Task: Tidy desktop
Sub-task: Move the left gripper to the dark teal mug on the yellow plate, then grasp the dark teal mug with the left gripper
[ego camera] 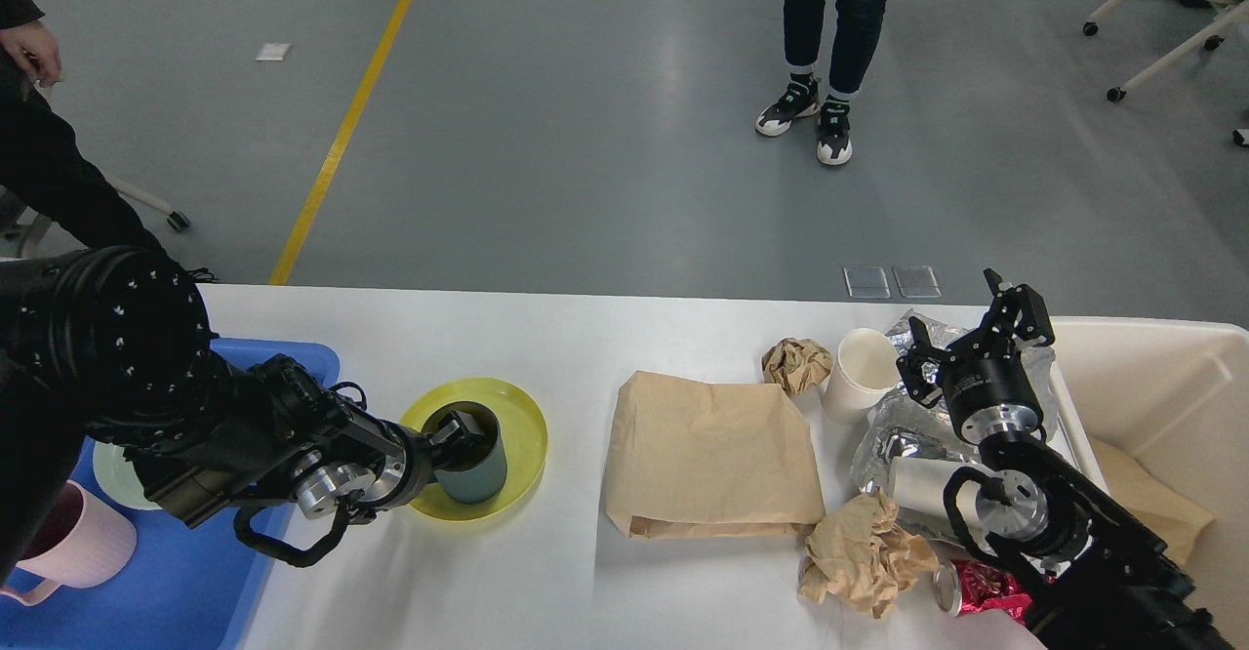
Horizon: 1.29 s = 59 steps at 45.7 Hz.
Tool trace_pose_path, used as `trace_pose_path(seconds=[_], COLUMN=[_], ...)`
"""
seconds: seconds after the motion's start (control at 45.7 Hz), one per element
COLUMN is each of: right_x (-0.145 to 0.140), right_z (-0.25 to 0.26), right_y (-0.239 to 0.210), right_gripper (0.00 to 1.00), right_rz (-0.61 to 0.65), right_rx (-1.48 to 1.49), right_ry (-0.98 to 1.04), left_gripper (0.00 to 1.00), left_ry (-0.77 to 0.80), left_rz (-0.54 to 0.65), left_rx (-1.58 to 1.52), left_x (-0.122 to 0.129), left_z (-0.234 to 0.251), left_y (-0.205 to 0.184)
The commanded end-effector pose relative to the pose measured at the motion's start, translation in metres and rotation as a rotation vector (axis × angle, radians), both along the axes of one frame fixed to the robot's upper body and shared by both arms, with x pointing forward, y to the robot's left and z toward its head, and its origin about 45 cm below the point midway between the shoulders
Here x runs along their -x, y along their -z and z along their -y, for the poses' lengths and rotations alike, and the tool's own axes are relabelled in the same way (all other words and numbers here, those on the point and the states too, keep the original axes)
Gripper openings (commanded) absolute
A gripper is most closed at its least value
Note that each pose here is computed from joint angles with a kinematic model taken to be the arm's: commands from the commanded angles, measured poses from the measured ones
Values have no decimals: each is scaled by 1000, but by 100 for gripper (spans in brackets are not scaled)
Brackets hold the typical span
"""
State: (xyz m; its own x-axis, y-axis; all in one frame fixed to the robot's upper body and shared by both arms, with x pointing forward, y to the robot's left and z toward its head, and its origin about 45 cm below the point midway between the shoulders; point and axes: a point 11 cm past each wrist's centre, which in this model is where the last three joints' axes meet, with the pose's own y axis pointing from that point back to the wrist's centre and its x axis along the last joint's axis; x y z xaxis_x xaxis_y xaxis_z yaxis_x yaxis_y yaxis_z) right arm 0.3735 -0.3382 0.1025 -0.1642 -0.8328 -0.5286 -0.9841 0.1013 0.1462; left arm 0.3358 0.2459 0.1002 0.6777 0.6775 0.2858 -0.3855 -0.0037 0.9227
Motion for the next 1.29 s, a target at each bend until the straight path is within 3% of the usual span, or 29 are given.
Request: trace_pose_path(seconds=[0.0, 0.109, 0.241, 0.481, 0.591, 0.744, 0.897, 1.269], right_x=[0, 0, 0, 0, 0, 0, 0, 0], right_z=[0, 0, 0, 0, 0, 0, 0, 0], right_y=[0, 0, 0, 0, 0, 0, 0, 0], right_gripper=[100, 100, 100, 100, 100, 100, 100, 100], right_rz=[0, 0, 0, 0, 0, 0, 0, 0], right_rx=[0, 0, 0, 0, 0, 0, 0, 0], right_ry=[0, 0, 0, 0, 0, 0, 0, 0], left_gripper=[92, 89, 63, 41, 27, 21, 0, 0], left_ry=[0, 0, 3, 0, -1, -24, -34, -28], left_rz=[13, 15, 9, 0, -5, -19, -57, -62], left_rx=[-4, -5, 5, 30, 32, 50, 80, 61], left_x=[-3, -4, -3, -1, 0, -1, -1, -6], left_z=[0, 0, 4, 9, 9, 4, -4, -17], left_y=[0, 1, 1, 2, 1, -2, -8, -18])
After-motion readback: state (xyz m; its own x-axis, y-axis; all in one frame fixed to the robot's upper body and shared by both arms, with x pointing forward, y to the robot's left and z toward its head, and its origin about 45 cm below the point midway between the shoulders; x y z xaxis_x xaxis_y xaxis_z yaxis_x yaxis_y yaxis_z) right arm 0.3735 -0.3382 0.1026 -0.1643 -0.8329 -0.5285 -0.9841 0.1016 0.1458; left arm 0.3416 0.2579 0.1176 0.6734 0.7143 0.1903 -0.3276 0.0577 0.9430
